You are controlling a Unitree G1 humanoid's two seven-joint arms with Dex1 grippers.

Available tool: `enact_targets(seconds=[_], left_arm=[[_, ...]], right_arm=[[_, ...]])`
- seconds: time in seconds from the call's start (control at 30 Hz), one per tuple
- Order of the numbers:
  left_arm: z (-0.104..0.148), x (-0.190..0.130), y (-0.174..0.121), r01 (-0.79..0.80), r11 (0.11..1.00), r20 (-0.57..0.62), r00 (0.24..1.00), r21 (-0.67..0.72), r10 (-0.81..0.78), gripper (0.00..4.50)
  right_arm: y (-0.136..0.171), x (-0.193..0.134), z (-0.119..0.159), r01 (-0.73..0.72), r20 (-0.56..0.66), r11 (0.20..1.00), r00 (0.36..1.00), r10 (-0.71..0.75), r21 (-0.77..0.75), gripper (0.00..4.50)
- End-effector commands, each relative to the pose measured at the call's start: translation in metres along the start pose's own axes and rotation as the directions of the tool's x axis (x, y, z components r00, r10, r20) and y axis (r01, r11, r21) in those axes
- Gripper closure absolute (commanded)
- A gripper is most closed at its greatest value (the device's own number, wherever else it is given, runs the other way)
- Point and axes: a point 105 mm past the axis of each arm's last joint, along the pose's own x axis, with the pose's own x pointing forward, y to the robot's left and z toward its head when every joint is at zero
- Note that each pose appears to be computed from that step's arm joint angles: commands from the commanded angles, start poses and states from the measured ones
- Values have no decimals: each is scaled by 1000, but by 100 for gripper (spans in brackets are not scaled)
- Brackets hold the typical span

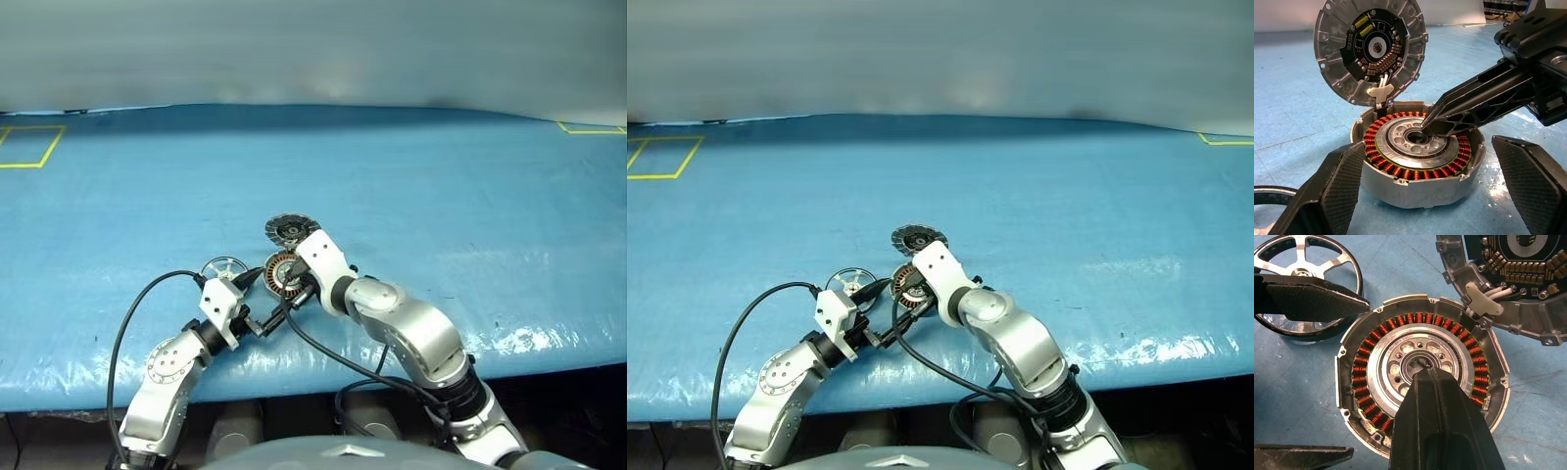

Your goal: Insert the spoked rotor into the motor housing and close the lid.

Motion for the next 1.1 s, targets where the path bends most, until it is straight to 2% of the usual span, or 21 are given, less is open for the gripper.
enact_targets(seconds=[0.03,0.17,0.33,0.5,0.67,0.9,1.1], left_arm=[[12,3,-4,21,999,39,999,25,-22,0],[21,2,-2,16,1000,67,998,24,-18,0],[52,-8,6,43,996,74,996,73,-48,0],[77,-22,34,-16,986,-67,997,165,28,0],[89,-33,55,53,981,-282,960,189,3,0],[94,-33,66,338,917,-586,795,213,-157,0],[101,-24,81,558,778,-766,622,290,-161,0]], right_arm=[[1,-3,3,-12,21,1000,1000,11,13,449],[9,-16,23,-80,126,997,989,78,12,449],[9,-31,33,-109,189,994,977,103,19,449],[4,-33,30,-90,186,996,979,83,25,449],[7,-29,28,-94,178,995,980,87,33,449],[11,-23,30,-110,188,994,977,103,25,449],[13,-21,32,-110,205,993,974,101,34,449]])
